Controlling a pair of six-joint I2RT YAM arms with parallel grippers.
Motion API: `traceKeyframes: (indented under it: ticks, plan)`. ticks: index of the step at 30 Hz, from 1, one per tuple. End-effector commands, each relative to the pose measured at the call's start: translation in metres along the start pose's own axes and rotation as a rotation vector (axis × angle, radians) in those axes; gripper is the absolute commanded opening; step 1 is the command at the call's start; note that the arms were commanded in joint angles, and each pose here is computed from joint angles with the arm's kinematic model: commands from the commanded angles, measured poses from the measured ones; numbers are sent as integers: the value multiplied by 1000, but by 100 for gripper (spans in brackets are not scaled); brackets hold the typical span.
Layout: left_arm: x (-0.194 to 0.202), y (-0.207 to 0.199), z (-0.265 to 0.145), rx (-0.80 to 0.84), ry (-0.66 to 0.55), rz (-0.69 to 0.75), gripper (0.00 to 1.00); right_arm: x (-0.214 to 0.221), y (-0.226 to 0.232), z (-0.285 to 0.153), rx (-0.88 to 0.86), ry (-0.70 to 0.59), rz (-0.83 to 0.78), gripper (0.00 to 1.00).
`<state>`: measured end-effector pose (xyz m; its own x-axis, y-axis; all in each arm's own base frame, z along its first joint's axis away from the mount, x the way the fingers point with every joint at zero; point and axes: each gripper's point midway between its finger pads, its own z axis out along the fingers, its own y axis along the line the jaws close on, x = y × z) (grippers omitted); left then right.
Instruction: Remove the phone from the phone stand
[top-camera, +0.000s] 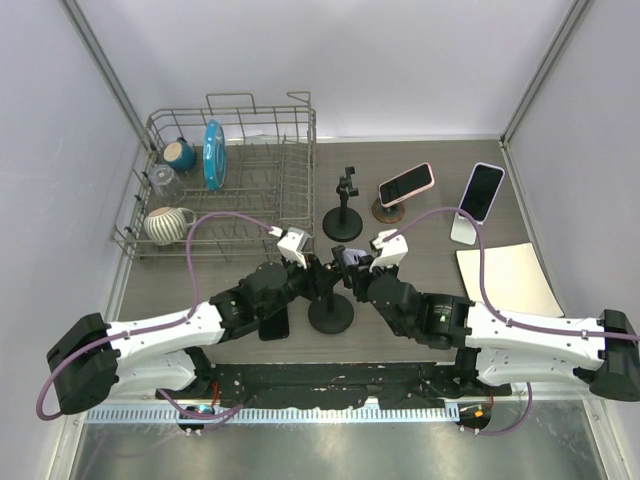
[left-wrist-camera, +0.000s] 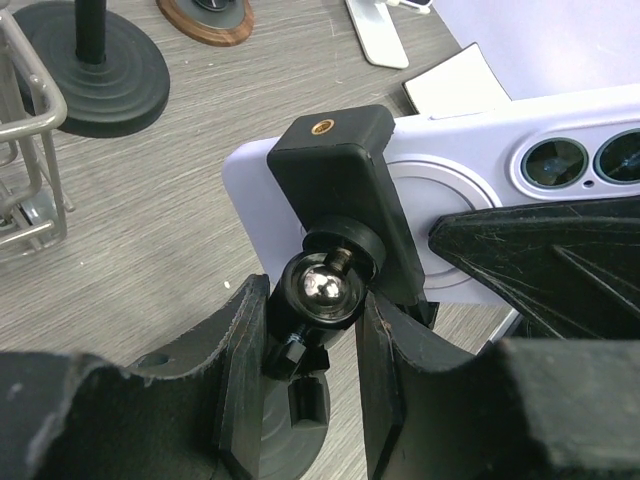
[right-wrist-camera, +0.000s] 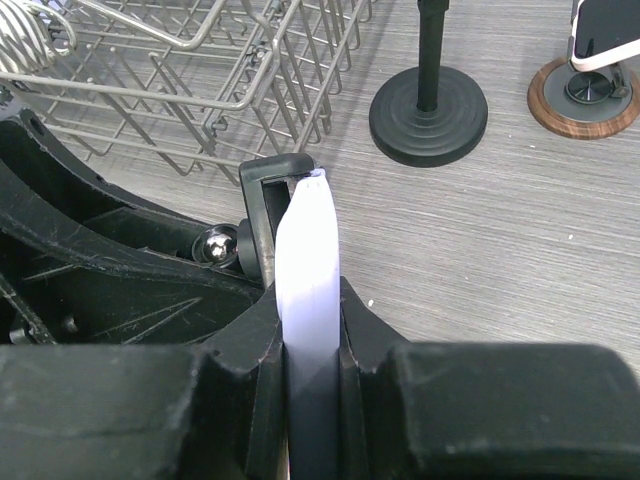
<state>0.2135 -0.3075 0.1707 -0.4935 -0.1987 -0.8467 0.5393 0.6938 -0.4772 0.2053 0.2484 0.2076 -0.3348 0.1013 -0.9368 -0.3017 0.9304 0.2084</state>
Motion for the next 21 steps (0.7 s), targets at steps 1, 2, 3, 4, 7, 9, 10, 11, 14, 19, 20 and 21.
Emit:
traceKeyframes:
  ticks: [1,2,3,4,7,9,10,11,14,19,20,21]
  plan:
    - [12,64,-9,-276,-30,13,0,-47,-78,-10,394,-180,-23,1]
    - [12,62,-9,-274,-32,10,0,-49,-81,-11,408,-189,-18,1]
    - [15,61,-10,-270,-30,12,0,-48,-83,-12,417,-189,-23,1]
    - [15,60,-10,-267,-32,12,0,-49,-84,-12,421,-192,-17,1]
    - [20,58,-13,-270,-31,17,0,-49,-88,-13,445,-199,-18,1]
    - [22,56,-14,-270,-36,18,0,-50,-91,-14,459,-201,-22,1]
    - [22,55,-15,-268,-39,19,0,-50,-92,-14,465,-203,-23,1]
    - [23,54,-16,-269,-39,23,0,-50,-94,-14,473,-201,-28,1]
    - [26,49,-18,-257,-40,29,0,-51,-98,-16,484,-209,-27,1]
    - [30,41,-18,-224,-31,45,0,-50,-83,-11,382,-182,-51,1]
    - [29,38,-18,-206,-34,67,0,-50,-80,-10,359,-185,-58,1]
    - [26,34,-17,-182,-45,71,4,-52,-78,-10,339,-184,-54,1]
